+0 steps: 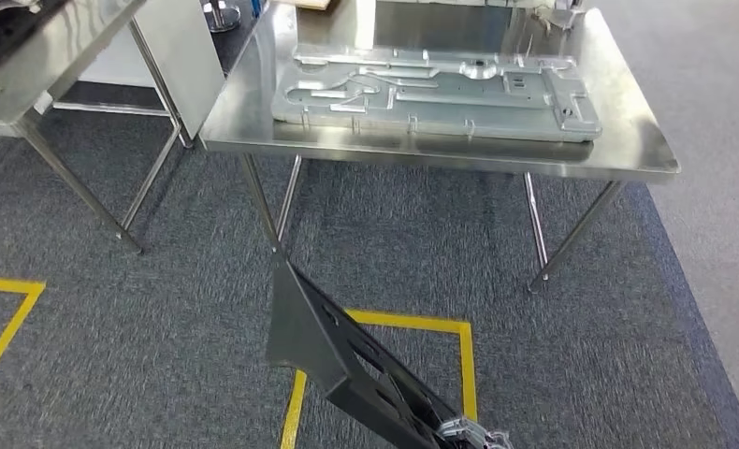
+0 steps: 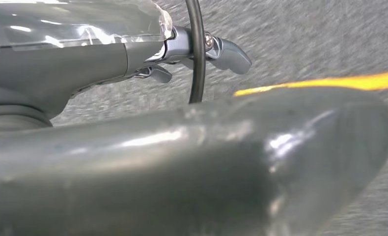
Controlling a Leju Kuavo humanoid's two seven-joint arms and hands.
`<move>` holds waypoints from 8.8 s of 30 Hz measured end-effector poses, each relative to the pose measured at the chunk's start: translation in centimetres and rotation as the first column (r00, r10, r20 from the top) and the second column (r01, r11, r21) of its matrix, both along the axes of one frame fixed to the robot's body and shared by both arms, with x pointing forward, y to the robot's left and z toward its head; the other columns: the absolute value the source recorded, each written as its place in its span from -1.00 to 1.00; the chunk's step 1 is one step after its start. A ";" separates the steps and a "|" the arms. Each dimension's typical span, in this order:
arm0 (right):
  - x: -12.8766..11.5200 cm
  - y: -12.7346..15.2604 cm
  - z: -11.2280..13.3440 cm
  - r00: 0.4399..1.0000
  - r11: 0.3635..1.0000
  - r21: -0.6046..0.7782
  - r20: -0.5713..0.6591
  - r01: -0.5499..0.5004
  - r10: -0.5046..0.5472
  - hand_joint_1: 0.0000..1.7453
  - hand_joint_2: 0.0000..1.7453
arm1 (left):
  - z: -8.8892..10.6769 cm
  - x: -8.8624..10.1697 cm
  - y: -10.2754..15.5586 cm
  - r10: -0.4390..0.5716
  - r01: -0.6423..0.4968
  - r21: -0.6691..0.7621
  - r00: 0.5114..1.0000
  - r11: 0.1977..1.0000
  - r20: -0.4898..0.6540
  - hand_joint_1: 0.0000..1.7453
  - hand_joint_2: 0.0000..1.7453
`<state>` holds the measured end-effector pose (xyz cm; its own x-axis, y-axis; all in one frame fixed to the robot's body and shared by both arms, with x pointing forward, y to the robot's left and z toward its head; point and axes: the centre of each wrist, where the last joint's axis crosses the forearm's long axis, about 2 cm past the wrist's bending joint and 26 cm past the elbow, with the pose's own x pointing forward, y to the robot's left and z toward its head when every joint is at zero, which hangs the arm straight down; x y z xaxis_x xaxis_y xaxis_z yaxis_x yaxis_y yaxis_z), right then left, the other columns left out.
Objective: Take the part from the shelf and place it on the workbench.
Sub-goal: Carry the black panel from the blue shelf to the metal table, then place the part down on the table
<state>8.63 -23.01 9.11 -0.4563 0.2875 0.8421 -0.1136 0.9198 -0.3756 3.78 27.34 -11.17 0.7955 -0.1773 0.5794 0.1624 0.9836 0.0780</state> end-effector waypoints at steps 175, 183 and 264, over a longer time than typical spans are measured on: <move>31.6 -1.5 4.9 0.937 0.240 -0.911 0.294 0.335 -0.191 -1.00 -1.00 | 6.9 16.8 -13.2 -0.127 0.130 -0.026 0.988 0.991 0.082 -1.00 -1.00; 31.4 -1.6 4.5 0.930 0.235 -0.904 0.320 0.357 -0.179 -1.00 -1.00 | 7.0 16.9 -13.1 -0.103 0.108 -0.048 0.990 0.993 0.099 -1.00 -1.00; 4.7 -14.8 -14.3 0.818 0.670 -0.645 -0.117 0.368 -0.563 -1.00 -1.00 | 4.4 12.5 -9.8 0.378 -0.377 -0.034 0.915 0.926 0.145 -1.00 -1.00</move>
